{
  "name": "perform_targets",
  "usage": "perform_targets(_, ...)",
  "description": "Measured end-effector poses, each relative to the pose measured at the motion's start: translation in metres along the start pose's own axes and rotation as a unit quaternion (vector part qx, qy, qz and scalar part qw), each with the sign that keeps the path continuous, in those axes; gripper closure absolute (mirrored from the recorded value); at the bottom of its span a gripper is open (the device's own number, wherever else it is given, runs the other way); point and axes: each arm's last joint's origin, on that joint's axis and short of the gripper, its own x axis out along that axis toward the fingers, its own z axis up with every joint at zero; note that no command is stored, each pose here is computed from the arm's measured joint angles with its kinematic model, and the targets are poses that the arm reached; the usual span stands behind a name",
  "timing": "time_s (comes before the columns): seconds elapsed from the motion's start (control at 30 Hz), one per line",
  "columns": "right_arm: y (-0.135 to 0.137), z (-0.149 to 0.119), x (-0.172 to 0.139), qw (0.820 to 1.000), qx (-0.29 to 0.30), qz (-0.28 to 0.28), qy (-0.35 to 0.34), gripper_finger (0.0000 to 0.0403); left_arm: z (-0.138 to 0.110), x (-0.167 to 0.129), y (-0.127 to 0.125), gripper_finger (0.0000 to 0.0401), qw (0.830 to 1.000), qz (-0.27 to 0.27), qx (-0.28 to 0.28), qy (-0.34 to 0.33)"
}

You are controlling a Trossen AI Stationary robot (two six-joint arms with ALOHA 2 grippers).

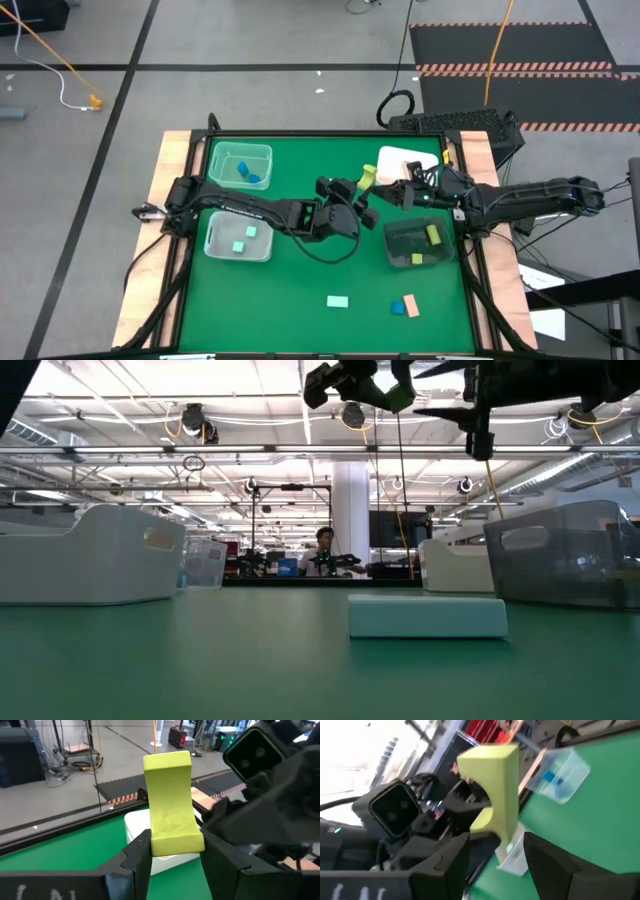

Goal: Sort & place blocks by color
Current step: Put the green block into the black transparent bin

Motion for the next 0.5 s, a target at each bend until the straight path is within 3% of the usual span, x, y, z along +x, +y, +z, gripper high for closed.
perform_targets(0.13, -0.001, 0.000, 0.004, 0.999, -0.022, -0.017, -0.038, 0.0225, -0.001, -0.001, -0.001, 0.0254, 1.000, -0.005, -0.003, 0.006)
perform_targets(0.5, 0.003, 0.001, 0.013, 0.996, -0.067, 0.015, -0.060, 0.0225, -0.003, -0.002, -0.001, 0.0254, 1.000, -0.012, -0.020, 0.017)
